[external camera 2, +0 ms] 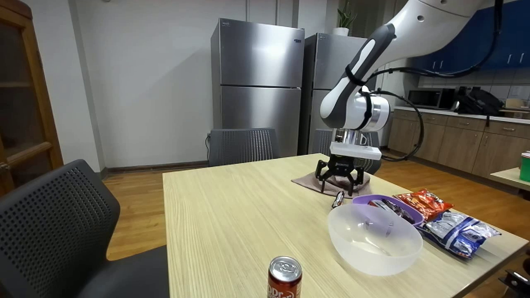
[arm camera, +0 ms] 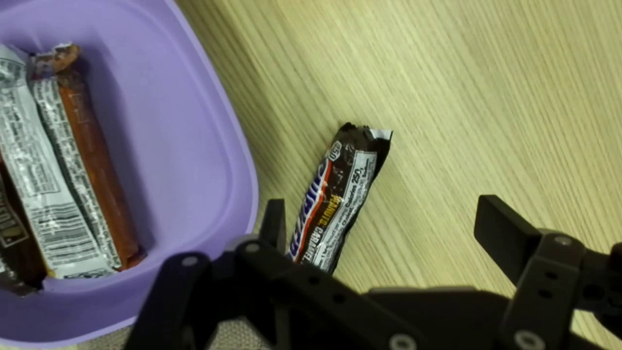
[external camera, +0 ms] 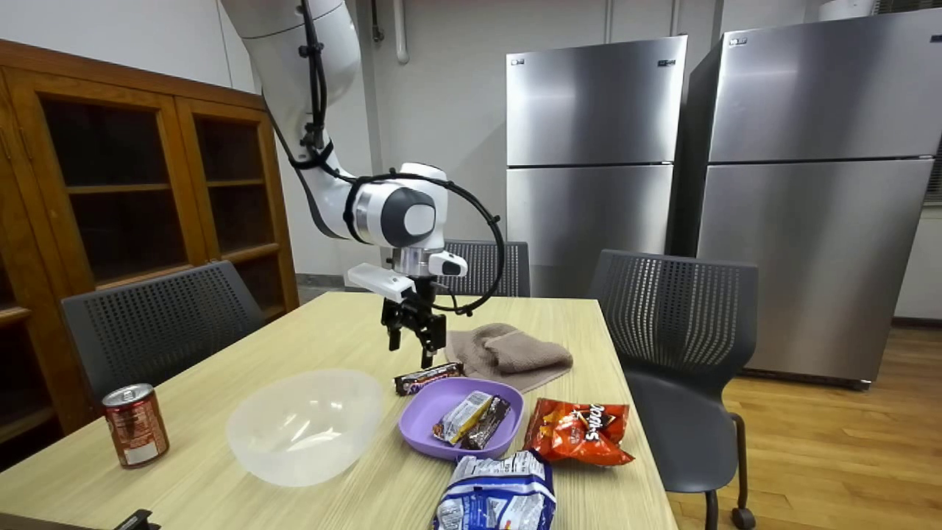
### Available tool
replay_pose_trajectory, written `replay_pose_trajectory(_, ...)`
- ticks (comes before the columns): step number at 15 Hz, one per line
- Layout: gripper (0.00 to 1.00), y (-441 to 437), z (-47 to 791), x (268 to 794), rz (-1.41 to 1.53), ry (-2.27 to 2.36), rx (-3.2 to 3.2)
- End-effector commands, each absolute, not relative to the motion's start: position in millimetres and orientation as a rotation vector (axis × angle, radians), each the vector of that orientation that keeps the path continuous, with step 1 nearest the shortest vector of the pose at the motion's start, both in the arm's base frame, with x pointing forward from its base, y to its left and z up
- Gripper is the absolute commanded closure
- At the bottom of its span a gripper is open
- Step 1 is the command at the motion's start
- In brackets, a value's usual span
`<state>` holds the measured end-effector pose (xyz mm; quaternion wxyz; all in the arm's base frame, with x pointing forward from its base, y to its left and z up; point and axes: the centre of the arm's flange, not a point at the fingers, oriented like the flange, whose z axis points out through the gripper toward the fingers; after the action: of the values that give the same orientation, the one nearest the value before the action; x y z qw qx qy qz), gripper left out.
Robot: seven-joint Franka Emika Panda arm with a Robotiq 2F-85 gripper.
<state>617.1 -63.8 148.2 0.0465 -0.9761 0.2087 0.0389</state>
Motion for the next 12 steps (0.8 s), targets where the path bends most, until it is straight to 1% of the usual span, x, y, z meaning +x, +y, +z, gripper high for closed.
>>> replay_pose_trajectory(1,0.0,-59.1,138.0,618.7,0.181,0.607,-2.959)
replay_pose_trajectory(12,0.0,-52.4,109.0,612.7,0.158,0.655,-2.967)
